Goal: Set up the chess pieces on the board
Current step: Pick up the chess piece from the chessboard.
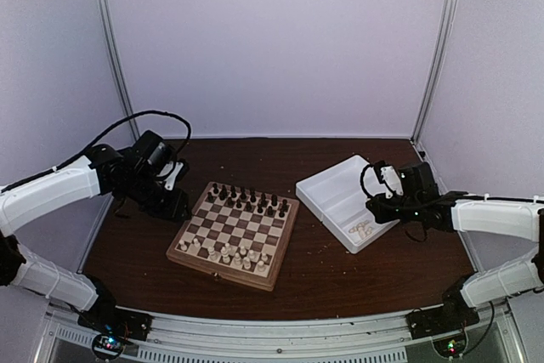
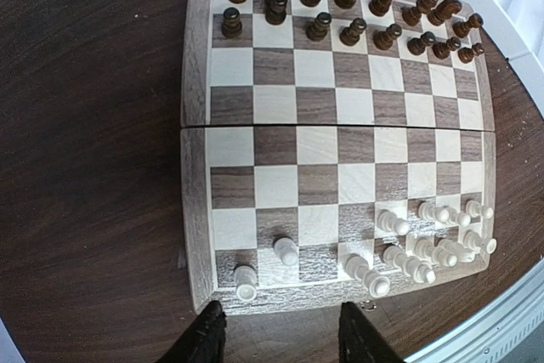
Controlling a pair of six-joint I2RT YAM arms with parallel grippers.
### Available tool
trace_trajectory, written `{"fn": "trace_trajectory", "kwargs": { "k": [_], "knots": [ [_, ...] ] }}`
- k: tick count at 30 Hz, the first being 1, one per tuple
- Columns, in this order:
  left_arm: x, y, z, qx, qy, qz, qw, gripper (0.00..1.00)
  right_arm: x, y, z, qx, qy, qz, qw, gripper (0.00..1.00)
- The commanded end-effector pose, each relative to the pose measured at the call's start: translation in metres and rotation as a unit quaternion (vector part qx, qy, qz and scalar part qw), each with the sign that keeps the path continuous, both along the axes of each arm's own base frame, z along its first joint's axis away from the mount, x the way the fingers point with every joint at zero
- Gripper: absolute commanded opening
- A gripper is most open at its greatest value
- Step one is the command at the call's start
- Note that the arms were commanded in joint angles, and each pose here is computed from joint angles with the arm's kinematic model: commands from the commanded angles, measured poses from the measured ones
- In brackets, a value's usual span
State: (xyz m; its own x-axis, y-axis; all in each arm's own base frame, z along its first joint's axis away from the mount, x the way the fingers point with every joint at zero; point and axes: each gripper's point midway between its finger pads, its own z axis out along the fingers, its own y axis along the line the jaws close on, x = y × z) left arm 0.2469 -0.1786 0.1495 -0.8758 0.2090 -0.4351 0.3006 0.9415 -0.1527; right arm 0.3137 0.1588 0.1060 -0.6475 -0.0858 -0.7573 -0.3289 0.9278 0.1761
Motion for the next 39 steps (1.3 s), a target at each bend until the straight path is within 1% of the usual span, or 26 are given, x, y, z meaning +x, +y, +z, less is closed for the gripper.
{"fn": "trace_trajectory", "kwargs": {
  "k": [1, 3, 7, 13, 16, 24, 28, 39],
  "knots": [
    [0.007, -0.008, 0.000, -0.012, -0.021, -0.016, 1.000, 0.44, -0.002, 0.003, -0.004, 0.006, 0.001, 0.011, 1.000, 0.00],
    [0.007, -0.008, -0.003, -0.011, -0.020, -0.017, 1.000, 0.42, 0.000, 0.005, 0.000, 0.013, -0.011, 0.013, 1.000, 0.00],
    [0.003, -0.015, -0.013, -0.023, -0.004, -0.026, 0.999, 0.39, 0.000, 0.006, 0.001, 0.015, -0.012, 0.016, 1.000, 0.00],
    [0.000, -0.018, -0.027, -0.022, 0.008, -0.028, 0.999, 0.34, -0.001, 0.006, 0.001, 0.016, -0.012, 0.017, 1.000, 0.00],
    [-0.003, -0.022, -0.036, -0.027, 0.022, -0.034, 0.999, 0.33, -0.001, 0.006, 0.001, 0.016, -0.013, 0.017, 1.000, 0.00],
    [-0.001, -0.025, -0.064, 0.005, 0.056, -0.031, 0.998, 0.30, -0.001, 0.007, -0.001, 0.015, -0.010, 0.019, 1.000, 0.00],
    [0.001, -0.027, -0.069, 0.013, 0.062, -0.031, 0.997, 0.26, -0.001, 0.007, -0.001, 0.015, -0.009, 0.019, 1.000, 0.00],
    [0.000, -0.025, -0.080, 0.031, 0.078, -0.032, 0.996, 0.24, -0.001, 0.007, -0.001, 0.014, -0.008, 0.019, 1.000, 0.00]
  ]
}}
